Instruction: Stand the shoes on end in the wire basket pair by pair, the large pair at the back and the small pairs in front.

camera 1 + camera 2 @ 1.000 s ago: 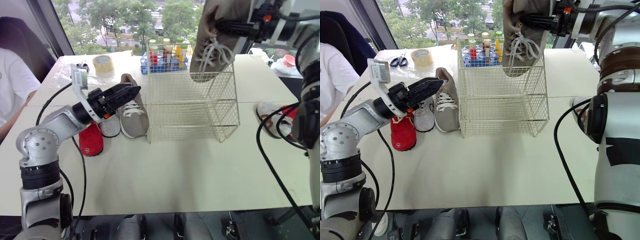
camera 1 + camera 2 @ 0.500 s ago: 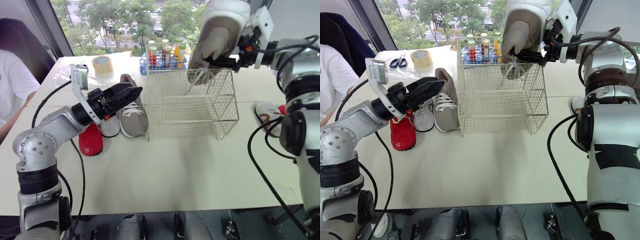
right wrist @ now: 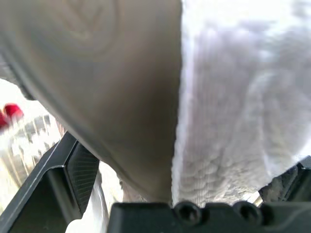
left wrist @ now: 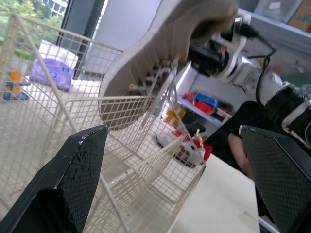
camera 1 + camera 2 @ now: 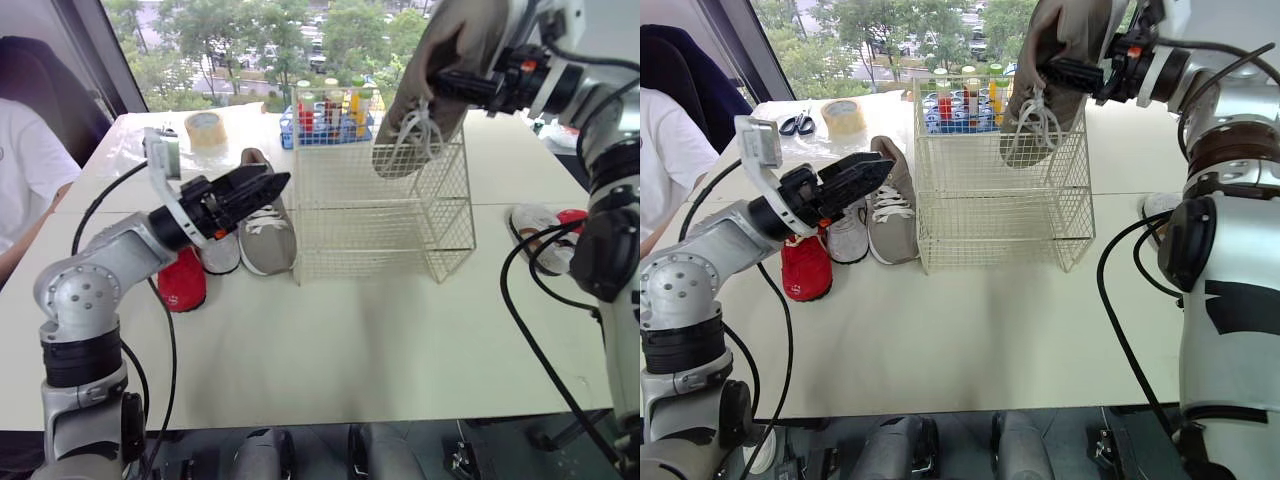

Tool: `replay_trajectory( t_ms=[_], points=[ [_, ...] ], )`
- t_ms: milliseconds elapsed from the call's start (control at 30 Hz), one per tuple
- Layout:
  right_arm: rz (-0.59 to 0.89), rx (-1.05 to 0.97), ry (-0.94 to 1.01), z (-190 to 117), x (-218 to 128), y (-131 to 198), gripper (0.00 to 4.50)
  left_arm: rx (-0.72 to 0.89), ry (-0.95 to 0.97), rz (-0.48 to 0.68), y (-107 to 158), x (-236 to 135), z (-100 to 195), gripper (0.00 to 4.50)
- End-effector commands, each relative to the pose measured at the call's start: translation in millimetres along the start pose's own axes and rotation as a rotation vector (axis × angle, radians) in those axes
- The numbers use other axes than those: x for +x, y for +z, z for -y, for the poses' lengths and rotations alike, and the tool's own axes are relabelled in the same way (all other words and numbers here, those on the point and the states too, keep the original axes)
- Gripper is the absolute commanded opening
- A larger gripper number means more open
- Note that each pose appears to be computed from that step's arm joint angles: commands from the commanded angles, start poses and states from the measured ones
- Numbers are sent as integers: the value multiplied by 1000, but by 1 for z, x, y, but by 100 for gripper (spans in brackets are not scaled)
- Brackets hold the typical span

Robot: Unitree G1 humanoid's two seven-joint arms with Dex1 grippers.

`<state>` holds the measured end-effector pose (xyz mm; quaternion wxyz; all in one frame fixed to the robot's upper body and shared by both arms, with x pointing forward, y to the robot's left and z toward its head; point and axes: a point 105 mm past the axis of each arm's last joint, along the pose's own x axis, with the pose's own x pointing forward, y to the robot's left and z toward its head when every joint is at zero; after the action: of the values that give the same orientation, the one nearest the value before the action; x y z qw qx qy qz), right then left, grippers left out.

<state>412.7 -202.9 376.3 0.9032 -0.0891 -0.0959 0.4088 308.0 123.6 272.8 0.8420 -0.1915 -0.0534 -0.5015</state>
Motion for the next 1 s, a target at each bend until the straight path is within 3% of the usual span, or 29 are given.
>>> replay_trajectory(
  t_ms=[33, 267, 433, 600, 1000],
  points=[
    [76, -107, -29, 3, -9, 35, 446, 48, -24, 32, 11, 3, 6, 450],
    [-58, -229, -72, 10, -12, 17, 446, 47, -29, 35, 9, 4, 7, 450],
    [-157, -140, 68, -4, -12, -3, 446, 45, -30, 38, 9, 4, 8, 450],
    [-240, -152, 5, 4, -11, -21, 446, 40, -39, 41, 8, 5, 10, 450],
    [-227, -168, -75, 14, -23, -5, 446, 29, -47, 49, 4, 7, 11, 450]
  ],
)
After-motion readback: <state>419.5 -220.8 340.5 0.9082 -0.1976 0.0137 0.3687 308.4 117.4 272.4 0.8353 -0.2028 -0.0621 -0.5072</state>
